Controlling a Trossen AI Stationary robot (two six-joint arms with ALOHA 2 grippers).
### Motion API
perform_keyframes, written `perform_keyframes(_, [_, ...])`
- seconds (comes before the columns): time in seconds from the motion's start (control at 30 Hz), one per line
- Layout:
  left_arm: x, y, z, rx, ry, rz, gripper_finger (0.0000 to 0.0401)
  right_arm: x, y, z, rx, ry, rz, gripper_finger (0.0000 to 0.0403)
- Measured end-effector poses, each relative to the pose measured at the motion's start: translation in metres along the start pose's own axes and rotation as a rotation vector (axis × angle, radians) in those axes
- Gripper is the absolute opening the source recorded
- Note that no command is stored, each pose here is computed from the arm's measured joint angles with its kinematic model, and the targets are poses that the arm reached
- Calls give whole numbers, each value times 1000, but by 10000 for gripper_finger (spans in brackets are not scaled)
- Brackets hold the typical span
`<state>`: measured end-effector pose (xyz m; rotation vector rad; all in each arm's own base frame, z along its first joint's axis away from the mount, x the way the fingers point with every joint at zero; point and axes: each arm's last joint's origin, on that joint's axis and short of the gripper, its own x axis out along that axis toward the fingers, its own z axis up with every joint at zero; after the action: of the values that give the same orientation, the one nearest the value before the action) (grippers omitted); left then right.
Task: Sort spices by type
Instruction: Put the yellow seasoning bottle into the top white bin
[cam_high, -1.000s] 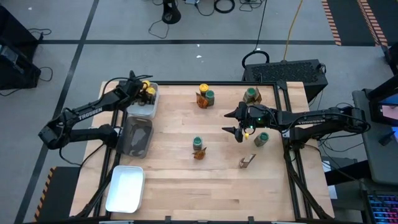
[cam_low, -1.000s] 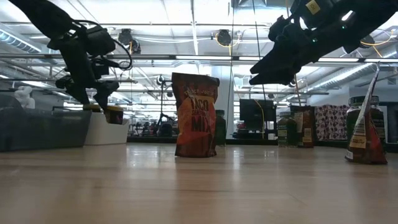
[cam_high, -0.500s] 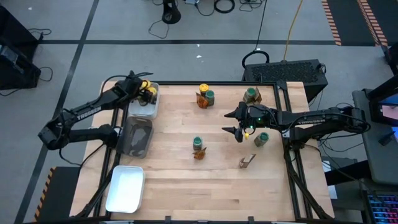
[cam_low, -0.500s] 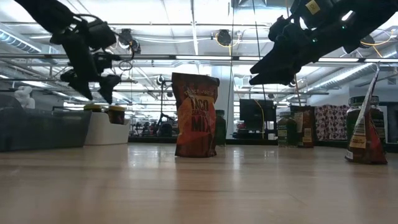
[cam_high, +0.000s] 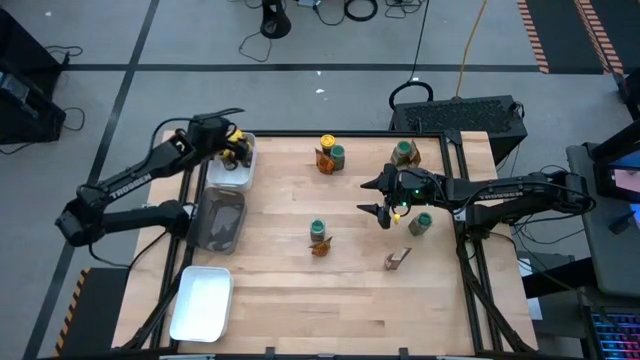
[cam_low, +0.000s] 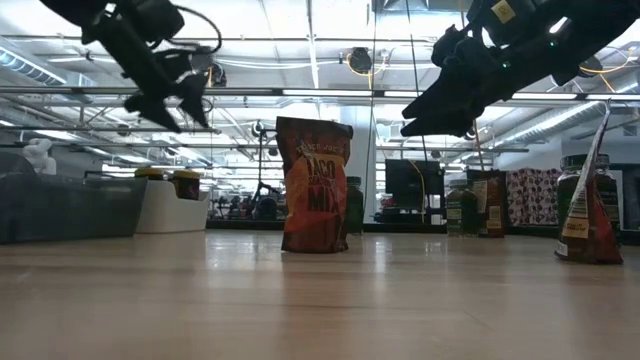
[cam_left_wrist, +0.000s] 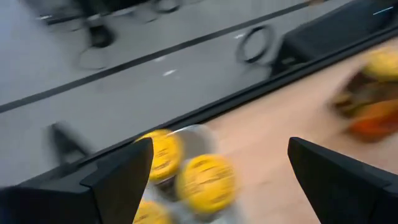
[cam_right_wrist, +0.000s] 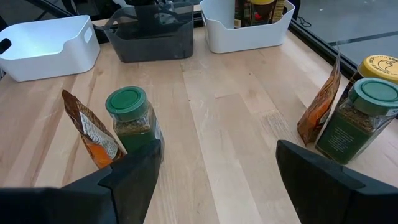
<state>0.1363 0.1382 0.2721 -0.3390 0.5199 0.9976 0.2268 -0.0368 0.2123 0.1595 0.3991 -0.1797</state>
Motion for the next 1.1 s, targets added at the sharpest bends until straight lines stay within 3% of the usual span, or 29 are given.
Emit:
perform_keyframes(0.13, [5,-18,9,-6,-76,-202,376,0,0,0,0,0,0,299])
perform_keyframes(0.23, [12,-31,17,8,-118,-271,374,0,0,0,0,0,0,299])
perform_keyframes(0.57, [57,-84,67,183,-64,-370,361,0,0,0,3,0,0,299])
perform_keyframes(0.87, [120,-124,108,486,127,-387,361,0,0,-2,-5,18,-2,299])
perform_keyframes(1.0, [149,-135,120,541,171,-405,361,0,0,-2,-15,21,-3,299])
perform_keyframes(1.1, [170,-136,125,504,225,-390,361,0,0,-2,-19,22,-3,299])
